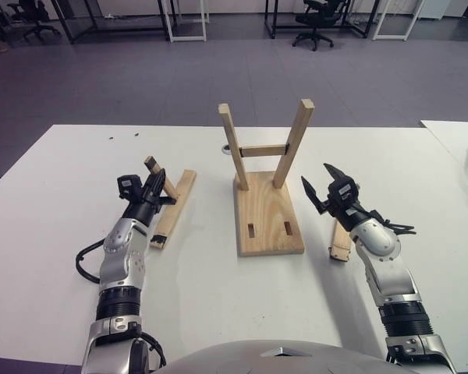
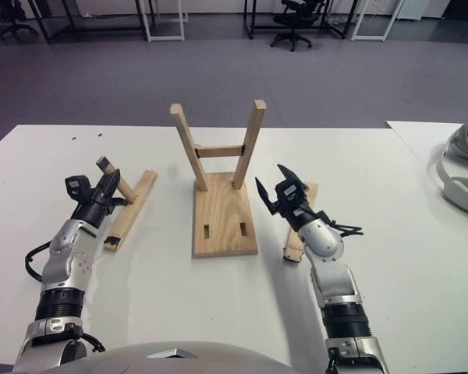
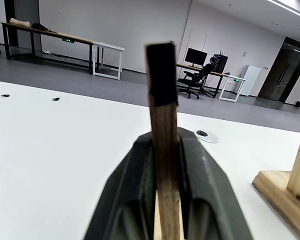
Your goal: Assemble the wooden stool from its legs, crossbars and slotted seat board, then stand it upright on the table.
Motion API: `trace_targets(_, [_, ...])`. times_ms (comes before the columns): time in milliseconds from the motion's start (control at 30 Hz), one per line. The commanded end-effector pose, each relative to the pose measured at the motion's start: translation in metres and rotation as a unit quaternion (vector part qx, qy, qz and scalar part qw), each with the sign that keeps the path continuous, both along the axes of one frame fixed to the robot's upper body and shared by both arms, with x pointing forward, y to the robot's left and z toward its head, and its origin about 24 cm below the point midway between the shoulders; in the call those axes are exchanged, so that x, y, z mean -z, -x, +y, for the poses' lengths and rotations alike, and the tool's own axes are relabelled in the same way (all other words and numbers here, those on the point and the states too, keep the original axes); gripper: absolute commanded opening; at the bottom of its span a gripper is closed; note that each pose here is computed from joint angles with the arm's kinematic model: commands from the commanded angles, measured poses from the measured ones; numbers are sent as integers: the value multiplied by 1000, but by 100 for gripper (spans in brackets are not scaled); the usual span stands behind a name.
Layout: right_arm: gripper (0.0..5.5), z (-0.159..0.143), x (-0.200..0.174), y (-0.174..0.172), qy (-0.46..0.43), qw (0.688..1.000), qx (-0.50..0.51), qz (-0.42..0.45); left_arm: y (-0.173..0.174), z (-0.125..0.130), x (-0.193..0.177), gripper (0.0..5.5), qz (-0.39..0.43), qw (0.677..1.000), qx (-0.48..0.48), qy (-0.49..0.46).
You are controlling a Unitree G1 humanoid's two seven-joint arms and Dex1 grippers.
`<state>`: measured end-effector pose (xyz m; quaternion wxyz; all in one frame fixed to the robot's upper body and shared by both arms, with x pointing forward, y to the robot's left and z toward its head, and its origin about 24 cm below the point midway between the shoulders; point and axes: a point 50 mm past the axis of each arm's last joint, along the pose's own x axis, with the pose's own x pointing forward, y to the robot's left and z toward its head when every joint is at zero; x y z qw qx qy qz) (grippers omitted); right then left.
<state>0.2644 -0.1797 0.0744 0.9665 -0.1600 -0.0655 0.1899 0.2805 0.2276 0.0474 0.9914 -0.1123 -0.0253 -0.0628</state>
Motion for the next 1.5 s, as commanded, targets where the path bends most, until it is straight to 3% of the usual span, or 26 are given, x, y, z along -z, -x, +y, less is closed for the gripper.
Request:
trace_targets(33, [320, 1, 2, 1, 1, 1000, 2, 2, 12, 8, 27, 40, 64, 997, -8, -36])
trace_targets(467, [320, -3, 4, 3, 15, 1000, -1, 7, 66, -1, 107, 40, 233, 962, 64, -125])
trace_targets(700, [320, -2, 2, -1, 19, 1000, -3, 1, 22, 0, 50, 40, 111, 986, 52, -111])
trace_targets(733, [320, -2, 2, -2, 19, 1000, -2, 0, 16, 0, 39, 77, 92, 988, 55, -113])
trace_targets(900, [320, -1, 3, -3, 18, 1000, -1, -3, 0, 5, -6, 163, 44, 985, 85, -144])
trace_targets(1067, [320, 1, 5, -3, 16, 1000, 1, -3, 8, 16, -7, 235, 136, 971, 102, -167])
trace_targets(1233, [320, 3, 10, -2, 15, 1000, 3, 2, 25, 13, 5, 313, 230, 953, 123, -153])
trace_targets(1400, [320, 5, 11, -2, 18, 1000, 2, 4, 31, 11, 16, 313, 268, 938, 136, -173])
trace_targets(1500, [320, 4, 12, -2, 20, 1000, 3, 5, 34, 12, 20, 276, 271, 930, 144, -204])
